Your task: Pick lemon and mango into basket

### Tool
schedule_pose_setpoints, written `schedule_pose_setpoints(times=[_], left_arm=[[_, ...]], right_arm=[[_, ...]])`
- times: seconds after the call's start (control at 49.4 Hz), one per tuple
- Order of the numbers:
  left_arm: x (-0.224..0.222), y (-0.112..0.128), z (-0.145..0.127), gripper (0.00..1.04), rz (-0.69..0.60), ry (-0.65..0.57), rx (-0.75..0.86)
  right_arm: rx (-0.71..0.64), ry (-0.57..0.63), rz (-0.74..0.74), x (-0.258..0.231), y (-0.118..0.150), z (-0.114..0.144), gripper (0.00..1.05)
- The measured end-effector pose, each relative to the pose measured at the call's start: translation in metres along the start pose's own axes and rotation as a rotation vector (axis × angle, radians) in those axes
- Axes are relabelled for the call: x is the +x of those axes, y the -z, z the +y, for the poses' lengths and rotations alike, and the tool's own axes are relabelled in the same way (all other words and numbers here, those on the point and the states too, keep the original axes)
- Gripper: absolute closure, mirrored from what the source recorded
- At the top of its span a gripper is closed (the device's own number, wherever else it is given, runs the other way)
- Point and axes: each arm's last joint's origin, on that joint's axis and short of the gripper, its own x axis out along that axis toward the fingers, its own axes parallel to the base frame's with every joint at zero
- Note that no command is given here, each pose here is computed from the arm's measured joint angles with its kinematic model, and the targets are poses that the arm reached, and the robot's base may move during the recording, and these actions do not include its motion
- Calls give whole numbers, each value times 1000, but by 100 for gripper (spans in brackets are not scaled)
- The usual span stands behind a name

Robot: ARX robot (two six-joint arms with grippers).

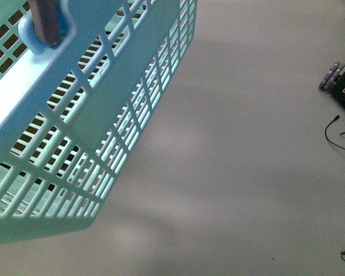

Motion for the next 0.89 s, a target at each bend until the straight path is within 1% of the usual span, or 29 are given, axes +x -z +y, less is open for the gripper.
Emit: schedule_pose_setpoints(times=[0.891], left_arm=[[0, 0, 0, 98, -1, 1, 0]], right_arm=[[0, 0, 0, 0, 0, 0, 9]])
